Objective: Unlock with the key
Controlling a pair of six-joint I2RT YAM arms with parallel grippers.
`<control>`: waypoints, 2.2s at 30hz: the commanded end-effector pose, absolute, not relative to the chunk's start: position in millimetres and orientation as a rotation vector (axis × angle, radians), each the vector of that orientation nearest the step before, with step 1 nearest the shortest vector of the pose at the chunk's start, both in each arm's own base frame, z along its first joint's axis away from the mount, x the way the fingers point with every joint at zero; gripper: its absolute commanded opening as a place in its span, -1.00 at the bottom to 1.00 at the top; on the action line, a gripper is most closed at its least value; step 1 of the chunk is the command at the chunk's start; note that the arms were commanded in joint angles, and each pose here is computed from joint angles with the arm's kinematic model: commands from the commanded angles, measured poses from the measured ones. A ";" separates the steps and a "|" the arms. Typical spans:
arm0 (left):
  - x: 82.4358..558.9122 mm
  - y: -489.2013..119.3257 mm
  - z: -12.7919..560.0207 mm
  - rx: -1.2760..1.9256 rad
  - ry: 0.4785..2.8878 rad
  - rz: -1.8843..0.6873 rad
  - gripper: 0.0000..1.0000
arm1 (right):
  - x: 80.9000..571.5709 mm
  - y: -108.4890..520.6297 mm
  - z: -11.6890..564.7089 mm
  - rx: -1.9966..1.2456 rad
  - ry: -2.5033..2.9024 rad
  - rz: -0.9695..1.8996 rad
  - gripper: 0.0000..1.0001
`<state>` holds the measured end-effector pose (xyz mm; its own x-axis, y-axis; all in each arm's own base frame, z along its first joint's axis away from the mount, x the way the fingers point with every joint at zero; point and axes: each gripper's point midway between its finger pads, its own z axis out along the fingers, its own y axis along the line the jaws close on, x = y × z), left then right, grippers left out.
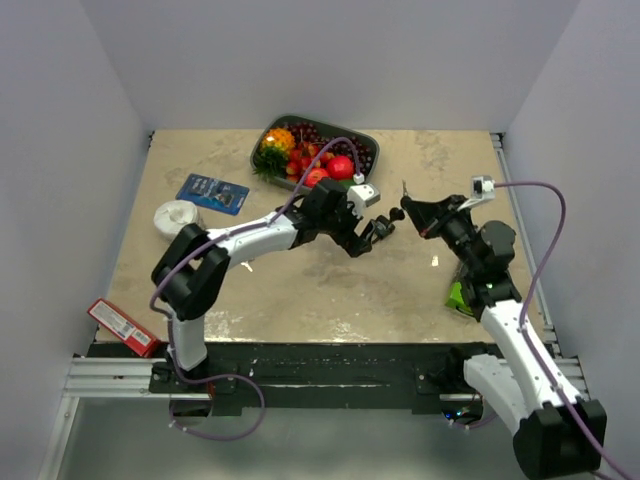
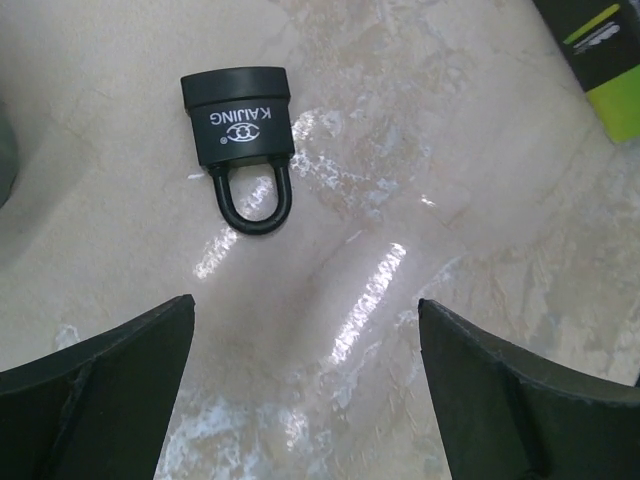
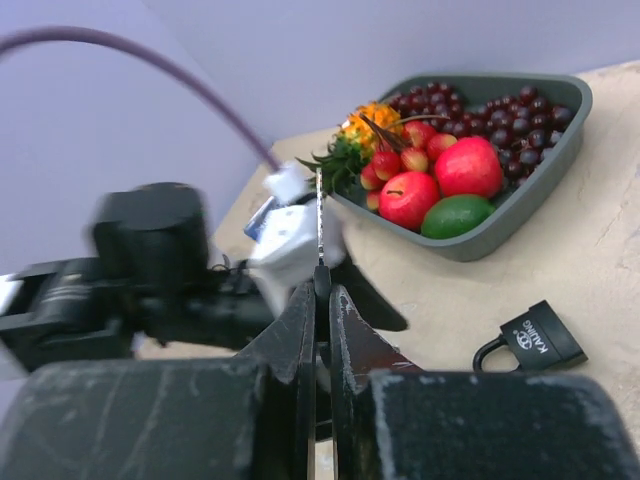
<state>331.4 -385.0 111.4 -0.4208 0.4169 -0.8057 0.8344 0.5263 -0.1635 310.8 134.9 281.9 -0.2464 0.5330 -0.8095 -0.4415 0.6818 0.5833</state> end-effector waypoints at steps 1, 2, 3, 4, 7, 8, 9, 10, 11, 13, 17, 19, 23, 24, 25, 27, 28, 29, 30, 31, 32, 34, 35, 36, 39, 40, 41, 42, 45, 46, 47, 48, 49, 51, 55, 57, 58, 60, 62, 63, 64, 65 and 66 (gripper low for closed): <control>358.8 -403.6 105.8 1.058 1.992 -0.667 0.95 | 289.5 123.1 293.3 0.147 1.536 0.904 -1.00; 362.1 -404.9 102.1 1.072 1.990 -0.652 0.95 | 285.9 121.6 301.5 0.140 1.525 0.894 -1.00; 363.0 -403.6 83.0 1.096 2.031 -0.631 0.95 | 280.3 118.6 310.0 0.132 1.504 0.877 -1.00; 369.2 -408.6 86.3 1.103 2.019 -0.625 0.95 | 277.3 116.6 307.1 0.127 1.530 0.852 -1.00; 375.6 -411.0 68.9 1.114 2.045 -0.600 0.95 | 266.4 110.4 326.0 0.110 1.505 0.809 -1.00; 380.7 -409.2 65.9 1.097 2.053 -0.568 0.95 | 263.5 109.6 333.1 0.105 1.492 0.806 -1.00; 383.2 -408.3 58.1 1.092 2.066 -0.551 0.96 | 260.6 109.5 336.9 0.102 1.481 0.809 -1.00; 386.4 -409.7 58.5 1.088 2.061 -0.545 0.96 | 255.8 110.9 342.0 0.095 1.467 0.825 -1.00; 385.8 -411.3 55.1 1.096 2.064 -0.553 0.96 | 252.7 112.0 345.1 0.092 1.457 0.839 -1.00; 385.0 -414.3 40.9 1.111 2.082 -0.562 0.96 | 243.3 115.6 356.0 0.089 1.421 0.889 -1.00; 385.3 -416.2 21.4 1.111 2.117 -0.555 0.96 | 234.9 119.5 369.1 0.074 1.388 0.932 -1.00; 387.1 -420.0 17.2 1.111 2.108 -0.556 0.96 | 235.5 119.8 370.1 0.072 1.394 0.932 -1.00; 392.5 -426.8 3.5 1.089 2.123 -0.552 0.96 | 237.4 120.6 363.9 0.082 1.410 0.941 -1.00; 393.9 -431.9 4.7 1.080 2.114 -0.564 0.96 | 237.8 120.7 362.2 0.085 1.415 0.942 -1.00; 391.9 -435.4 2.6 1.083 2.113 -0.576 0.96 | 238.8 120.7 358.7 0.090 1.422 0.942 -1.00; 389.1 -443.1 -1.0 1.101 2.099 -0.594 0.96 | 240.6 122.1 355.7 0.090 1.433 0.947 -1.00; 388.7 -444.1 -3.1 1.103 2.100 -0.595 0.96 | 241.8 122.4 353.9 0.090 1.438 0.948 -1.00; 388.3 -445.3 -6.9 1.107 2.102 -0.597 0.96 | 243.1 123.3 352.7 0.088 1.443 0.950 -1.00; 389.1 -447.3 -7.3 1.106 2.098 -0.604 0.94 | 244.4 124.8 350.4 0.085 1.454 0.955 -1.00; 389.9 -447.3 -8.4 1.112 2.095 -0.603 0.88 | 245.7 125.2 349.9 0.084 1.456 0.956 -1.00; 388.4 -447.5 -13.3 1.121 2.102 -0.609 0.70 | 246.0 125.5 349.2 0.084 1.458 0.957 -1.00; 388.2 -447.7 -16.1 1.132 2.106 -0.608 0.41 | 248.7 126.0 345.2 0.088 1.467 0.958 -1.00; 387.1 -447.2 -19.3 1.141 2.109 -0.602 0.14 | 249.2 126.0 344.8 0.088 1.467 0.958 -1.00; 388.0 -445.2 -21.0 1.150 2.105 -0.585 0.01 | 250.5 125.6 342.6 0.093 1.472 0.956 -1.00; 387.4 -441.6 -24.4 1.171 2.103 -0.554 -0.51 | 254.7 126.1 338.3 0.095 1.484 0.953 -1.00; 386.4 -440.6 -24.4 1.181 2.102 -0.551 -0.60 | 257.1 127.1 334.8 0.096 1.496 0.954 -1.00; 383.6 -439.5 -22.5 1.199 2.098 -0.562 -0.73 | 258.0 127.4 334.2 0.095 1.498 0.953 -1.00; 378.9 -436.5 -25.1 1.238 2.089 -0.563 -0.78 | 259.2 127.2 332.2 0.093 1.504 0.949 -1.00; 361.2 -428.7 -21.2 1.318 2.051 -0.596 -1.00 | 263.8 127.6 327.4 0.097 1.515 0.946 -1.00; 357.2 -425.0 -21.2 1.334 2.054 -0.601 -1.00 | 265.0 127.5 324.7 0.100 1.519 0.944 -1.00; 349.8 -416.1 -23.7 1.360 2.093 -0.591 -1.00 | 267.1 128.0 321.2 0.103 1.528 0.944 -1.00; 341.0 -407.6 -31.3 1.384 2.130 -0.581 -1.00 | 267.7 128.0 321.1 0.104 1.524 0.947 -1.00; 333.5 -401.1 -35.4 1.403 2.156 -0.583 -1.00 | 268.7 128.9 317.4 0.106 1.531 0.951 -1.00; 316.3 -383.6 -43.5 1.446 2.192 -0.533 -1.00 | 270.1 130.6 317.0 0.105 1.523 0.966 -1.00; 293.0 -357.0 -49.8 1.498 2.278 -0.474 -1.00 | 271.6 134.8 308.0 0.101 1.538 0.994 -1.00; 280.1 -340.2 -56.8 1.528 2.357 -0.445 -1.00 | 271.0 135.5 306.4 0.098 1.538 0.999 -1.00; 275.3 -334.2 -59.9 1.534 2.389 -0.433 -1.00 | 270.5 135.6 303.6 0.098 1.543 1.000 -1.00; 260.5 -317.8 -68.1 1.537 2.459 -0.413 -1.00 | 269.8 135.5 301.2 0.100 1.547 1.000 -1.00; 252.9 -305.8 -70.4 1.520 2.483 -0.387 -1.00 | 267.5 136.8 298.8 0.094 1.552 1.006 -1.00; 252.8 -303.6 -69.8 1.500 2.488 -0.375 -1.00 | 266.8 136.7 297.4 0.093 1.557 1.006 -1.00; 253.8 -303.2 -66.2 1.484 2.482 -0.370 -1.00 | 266.0 136.8 298.2 0.090 1.556 1.005 -1.00; 254.9 -301.0 -66.3 1.473 2.481 -0.356 -1.00 | 265.9 136.7 296.4 0.090 1.562 1.005 -1.00; 255.6 -302.2 -64.5 1.455 2.484 -0.355 -0.99 | 265.0 137.4 295.7 0.087 1.564 1.006 -1.00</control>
<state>323.4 -389.2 15.6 -0.2951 0.6590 -0.6918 0.9159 0.4014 -0.0082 271.4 133.8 282.0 -0.3116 0.5676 -0.7620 -0.4138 0.6409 0.6466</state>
